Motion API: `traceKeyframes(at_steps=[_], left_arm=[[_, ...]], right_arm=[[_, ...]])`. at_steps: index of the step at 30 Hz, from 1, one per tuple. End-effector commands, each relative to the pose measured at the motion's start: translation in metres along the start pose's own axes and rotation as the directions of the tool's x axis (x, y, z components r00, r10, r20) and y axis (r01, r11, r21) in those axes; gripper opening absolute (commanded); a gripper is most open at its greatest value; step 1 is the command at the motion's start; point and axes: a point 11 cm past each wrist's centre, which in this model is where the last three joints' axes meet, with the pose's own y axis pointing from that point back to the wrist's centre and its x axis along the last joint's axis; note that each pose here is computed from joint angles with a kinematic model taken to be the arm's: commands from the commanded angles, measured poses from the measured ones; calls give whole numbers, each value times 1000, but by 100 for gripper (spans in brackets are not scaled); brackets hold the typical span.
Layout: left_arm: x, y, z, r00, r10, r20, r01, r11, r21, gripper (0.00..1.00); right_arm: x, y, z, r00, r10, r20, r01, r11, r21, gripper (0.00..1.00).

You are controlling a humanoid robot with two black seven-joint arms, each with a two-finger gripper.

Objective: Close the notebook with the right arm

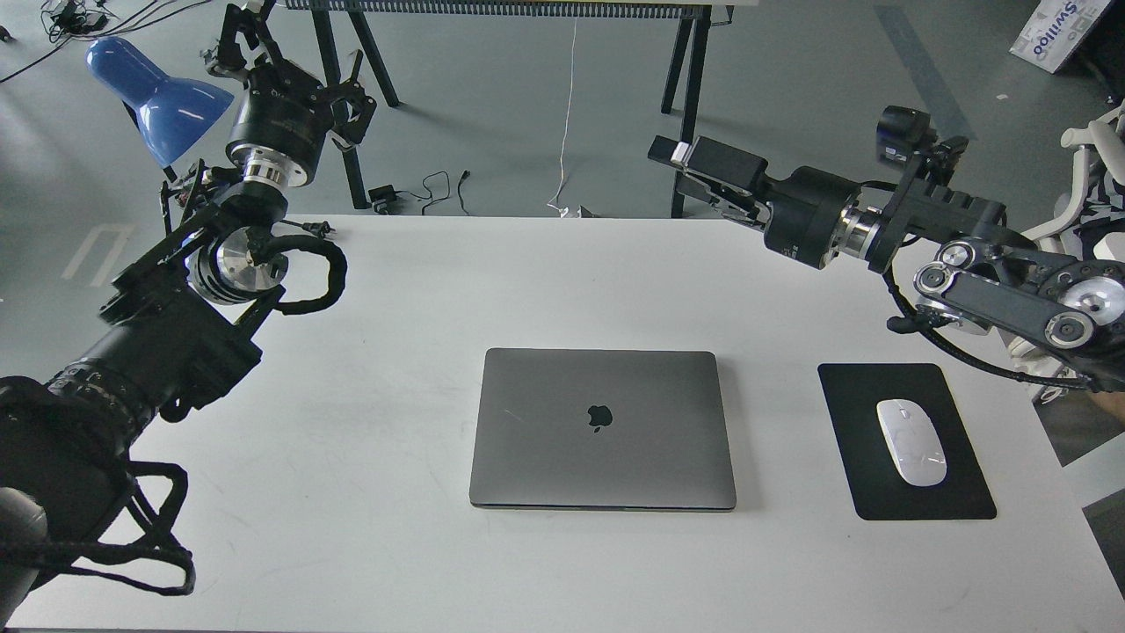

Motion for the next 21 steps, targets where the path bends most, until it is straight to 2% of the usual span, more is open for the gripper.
traceKeyframes(at_steps=[1,5,11,15,21], left_arm=[[0,1,-1,1000,1,-1,-1,1000,2,100],[0,0,-1,1000,0,-1,0,1000,1,100],[0,0,-1,1000,0,-1,0,1000,1,100],[0,0,-1,1000,1,0,-1,1000,1,100],[0,1,-1,1000,2,0,-2,1000,2,100]], right_arm=[[22,-13,11,977,192,95,-191,981,-19,99],[36,-19,12,920,319,227,-321,947,-32,99],[54,-18,6,815,426,394,-445,894,-46,99],[58,-15,9,727,460,510,-491,867,-83,99],[49,-12,12,670,453,589,-500,861,-95,99]])
